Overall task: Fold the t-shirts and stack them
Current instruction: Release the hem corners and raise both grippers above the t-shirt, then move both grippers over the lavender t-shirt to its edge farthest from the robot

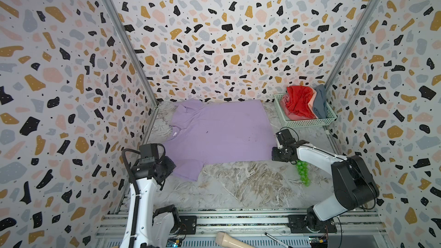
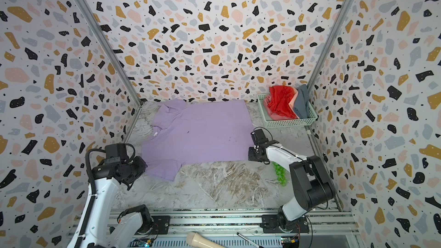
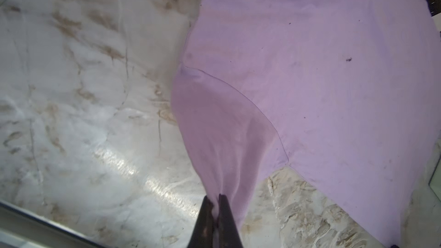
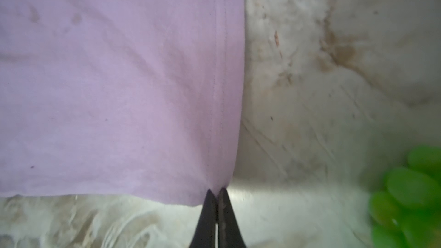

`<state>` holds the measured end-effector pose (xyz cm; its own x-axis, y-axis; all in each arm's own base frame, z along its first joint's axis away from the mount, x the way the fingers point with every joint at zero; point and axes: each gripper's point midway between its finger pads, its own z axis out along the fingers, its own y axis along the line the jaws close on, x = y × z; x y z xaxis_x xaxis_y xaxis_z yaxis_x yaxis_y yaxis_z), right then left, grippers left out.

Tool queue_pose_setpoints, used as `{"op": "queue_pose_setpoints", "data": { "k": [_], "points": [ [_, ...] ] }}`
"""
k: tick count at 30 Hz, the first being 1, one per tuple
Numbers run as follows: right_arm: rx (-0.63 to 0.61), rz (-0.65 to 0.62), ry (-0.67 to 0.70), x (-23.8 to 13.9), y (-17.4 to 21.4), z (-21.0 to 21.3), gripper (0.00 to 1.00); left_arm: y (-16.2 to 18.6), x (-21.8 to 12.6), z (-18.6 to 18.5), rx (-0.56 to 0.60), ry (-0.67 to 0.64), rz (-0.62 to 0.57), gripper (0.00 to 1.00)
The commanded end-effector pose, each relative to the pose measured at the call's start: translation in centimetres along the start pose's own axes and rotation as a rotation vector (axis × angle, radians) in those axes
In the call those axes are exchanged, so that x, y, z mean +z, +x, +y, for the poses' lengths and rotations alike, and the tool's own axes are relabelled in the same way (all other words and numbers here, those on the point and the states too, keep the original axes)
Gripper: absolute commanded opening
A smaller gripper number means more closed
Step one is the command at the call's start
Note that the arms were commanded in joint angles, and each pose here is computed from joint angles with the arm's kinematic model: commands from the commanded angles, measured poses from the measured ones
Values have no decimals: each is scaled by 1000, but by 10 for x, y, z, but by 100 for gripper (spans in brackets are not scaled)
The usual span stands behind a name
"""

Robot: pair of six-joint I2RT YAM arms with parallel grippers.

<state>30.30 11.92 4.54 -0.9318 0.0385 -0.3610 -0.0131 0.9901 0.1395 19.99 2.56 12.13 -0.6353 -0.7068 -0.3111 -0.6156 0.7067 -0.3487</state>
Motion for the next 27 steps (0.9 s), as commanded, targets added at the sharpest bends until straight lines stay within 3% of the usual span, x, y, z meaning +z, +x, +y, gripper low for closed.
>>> {"op": "queue_pose_setpoints", "data": {
  "k": [1, 3, 5, 6, 7, 8, 14, 18, 22, 27],
  "points": [
    [-19, 107, 21, -8, 36, -12, 0, 43, 5, 25, -45, -74, 112, 0],
    [-13, 130, 35, -6, 45, -17, 0, 47, -4, 27, -48, -80, 93, 0],
    [-8, 139, 41, -5, 45, -17, 17, 43, -15, 25, -54, -70, 59, 28],
    [-2, 129, 45, -7, 40, -16, 34, 38, -21, 20, -53, -51, 35, 40],
    [2, 108, 47, -11, 30, -14, 45, 30, -29, 13, -52, -28, 3, 46],
    [-2, 83, 39, -16, 21, -11, 48, 21, -34, 7, -50, -9, -23, 50],
    [-3, -157, -41, -69, -60, 19, 53, -28, -55, -46, -21, 134, -111, 56],
    [-1, -323, -184, -89, -107, 51, 59, -60, -41, -81, 16, 243, -148, 64],
    [-36, -387, -292, -80, -148, 83, 63, -88, -11, -119, 62, 364, -136, 71],
    [-95, -445, -370, -52, -197, 113, 66, -119, 38, -152, 101, 416, -96, 74]
  ]
}}
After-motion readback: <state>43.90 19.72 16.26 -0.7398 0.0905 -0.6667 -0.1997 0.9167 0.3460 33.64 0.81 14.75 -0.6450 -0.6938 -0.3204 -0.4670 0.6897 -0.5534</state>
